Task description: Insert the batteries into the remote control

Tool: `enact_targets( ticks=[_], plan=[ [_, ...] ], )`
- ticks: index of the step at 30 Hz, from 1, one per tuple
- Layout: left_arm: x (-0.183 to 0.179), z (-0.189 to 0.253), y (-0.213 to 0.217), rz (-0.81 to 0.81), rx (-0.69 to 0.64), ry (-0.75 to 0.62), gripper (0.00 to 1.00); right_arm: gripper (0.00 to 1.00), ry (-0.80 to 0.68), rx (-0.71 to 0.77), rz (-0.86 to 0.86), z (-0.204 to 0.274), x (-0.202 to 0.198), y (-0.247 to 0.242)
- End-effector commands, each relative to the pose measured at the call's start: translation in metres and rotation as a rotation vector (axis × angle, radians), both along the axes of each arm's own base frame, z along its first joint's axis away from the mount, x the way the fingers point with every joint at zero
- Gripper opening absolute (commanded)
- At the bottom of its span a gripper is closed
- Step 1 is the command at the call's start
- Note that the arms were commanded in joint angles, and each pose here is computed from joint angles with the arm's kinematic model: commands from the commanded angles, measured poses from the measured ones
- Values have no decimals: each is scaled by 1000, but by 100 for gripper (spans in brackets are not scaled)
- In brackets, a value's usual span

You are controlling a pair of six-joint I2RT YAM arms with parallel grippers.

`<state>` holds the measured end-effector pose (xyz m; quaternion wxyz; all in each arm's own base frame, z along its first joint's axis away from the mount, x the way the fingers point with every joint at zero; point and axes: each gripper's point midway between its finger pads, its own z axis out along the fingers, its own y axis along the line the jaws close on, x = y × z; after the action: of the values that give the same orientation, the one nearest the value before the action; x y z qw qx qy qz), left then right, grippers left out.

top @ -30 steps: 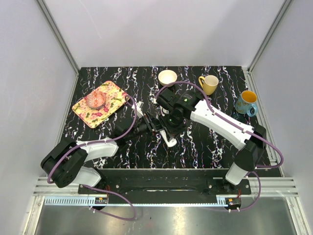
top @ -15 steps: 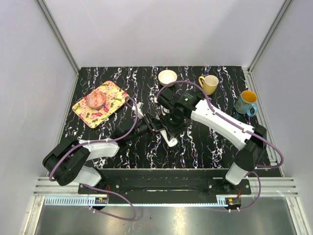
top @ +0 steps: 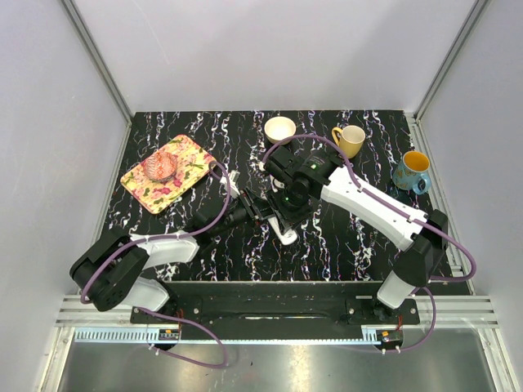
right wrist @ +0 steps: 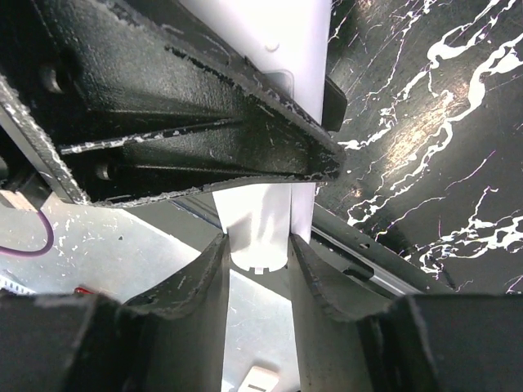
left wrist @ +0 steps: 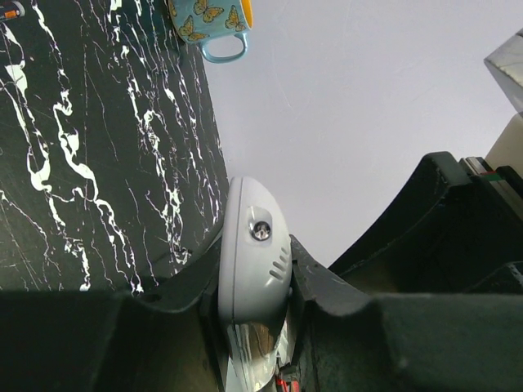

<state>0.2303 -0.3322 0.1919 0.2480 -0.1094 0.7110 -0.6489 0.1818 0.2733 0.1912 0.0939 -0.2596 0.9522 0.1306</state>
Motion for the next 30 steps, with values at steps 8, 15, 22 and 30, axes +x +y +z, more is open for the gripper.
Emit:
enact_targets(
  ticks=[8, 15, 22, 30],
  plan=[
    [-22, 62, -10, -91, -124, -136, 0, 51, -113, 73, -49, 11, 29, 6],
    [-22, 57, -10, -88, -112, -131, 0, 63, -134, 96, -63, 22, 33, 9],
    [-22, 58, -10, -88, -119, -132, 0, 73, -173, 72, -82, 28, 37, 1],
    [-23, 58, -9, -86, -129, -132, 0, 78, -183, 94, -94, 35, 35, 0]
  ],
)
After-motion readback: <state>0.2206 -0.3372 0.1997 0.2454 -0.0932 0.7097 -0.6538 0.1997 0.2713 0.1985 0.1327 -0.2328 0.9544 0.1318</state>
